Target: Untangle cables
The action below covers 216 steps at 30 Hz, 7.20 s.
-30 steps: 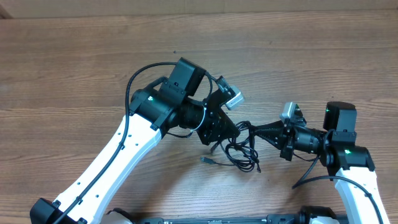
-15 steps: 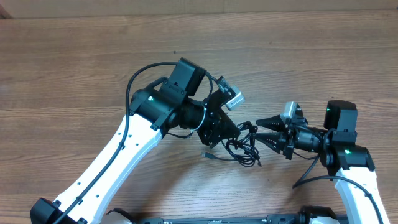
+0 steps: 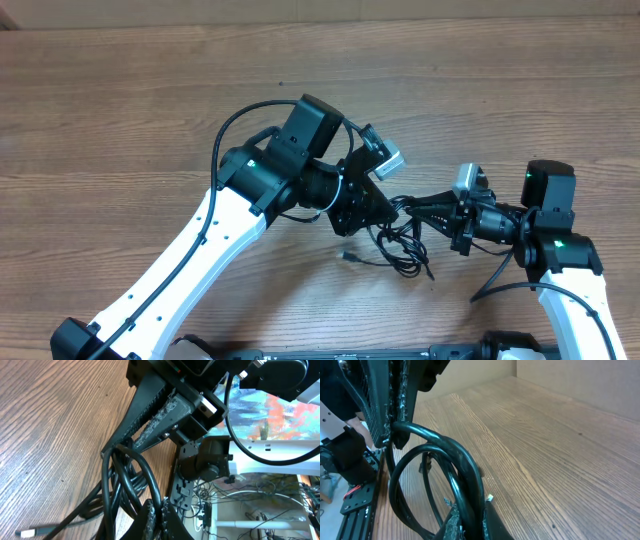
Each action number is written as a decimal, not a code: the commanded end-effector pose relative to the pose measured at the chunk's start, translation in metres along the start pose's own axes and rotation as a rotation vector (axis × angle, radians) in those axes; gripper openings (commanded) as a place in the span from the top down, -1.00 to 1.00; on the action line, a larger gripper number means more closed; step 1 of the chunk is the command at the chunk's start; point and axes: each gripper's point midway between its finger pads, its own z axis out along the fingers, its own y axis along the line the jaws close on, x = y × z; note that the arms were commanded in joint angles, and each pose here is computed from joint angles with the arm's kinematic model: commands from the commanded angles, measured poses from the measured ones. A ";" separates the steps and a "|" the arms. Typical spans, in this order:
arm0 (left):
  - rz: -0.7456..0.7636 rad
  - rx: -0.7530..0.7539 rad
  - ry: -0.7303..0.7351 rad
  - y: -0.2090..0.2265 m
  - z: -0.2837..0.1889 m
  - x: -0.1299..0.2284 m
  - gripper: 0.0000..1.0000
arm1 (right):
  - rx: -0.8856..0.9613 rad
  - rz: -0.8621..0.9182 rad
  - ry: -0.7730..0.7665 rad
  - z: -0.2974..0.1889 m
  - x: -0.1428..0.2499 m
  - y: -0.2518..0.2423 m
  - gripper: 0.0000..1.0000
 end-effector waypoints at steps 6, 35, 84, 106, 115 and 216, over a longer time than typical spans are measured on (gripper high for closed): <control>-0.057 -0.157 -0.033 0.014 -0.012 -0.011 0.91 | -0.012 -0.008 -0.011 -0.001 -0.008 0.002 0.92; -0.122 -0.288 -0.030 0.037 -0.017 -0.007 -0.61 | 0.050 0.529 -0.080 -0.002 -0.034 -0.021 0.92; -0.279 -0.425 -0.209 0.043 -0.037 -0.036 -1.00 | 0.082 0.818 -0.215 -0.009 -0.072 -0.042 0.92; -0.247 -0.389 -0.223 0.045 -0.010 -0.051 0.09 | 0.061 0.802 -0.219 -0.009 -0.076 -0.039 0.92; -0.237 -0.390 -0.237 0.046 -0.010 -0.055 0.75 | 0.040 0.799 -0.212 -0.009 -0.076 -0.036 0.92; -0.301 -0.315 -0.147 0.048 -0.019 -0.030 0.92 | 0.224 0.343 -0.064 -0.006 -0.031 -0.051 -0.54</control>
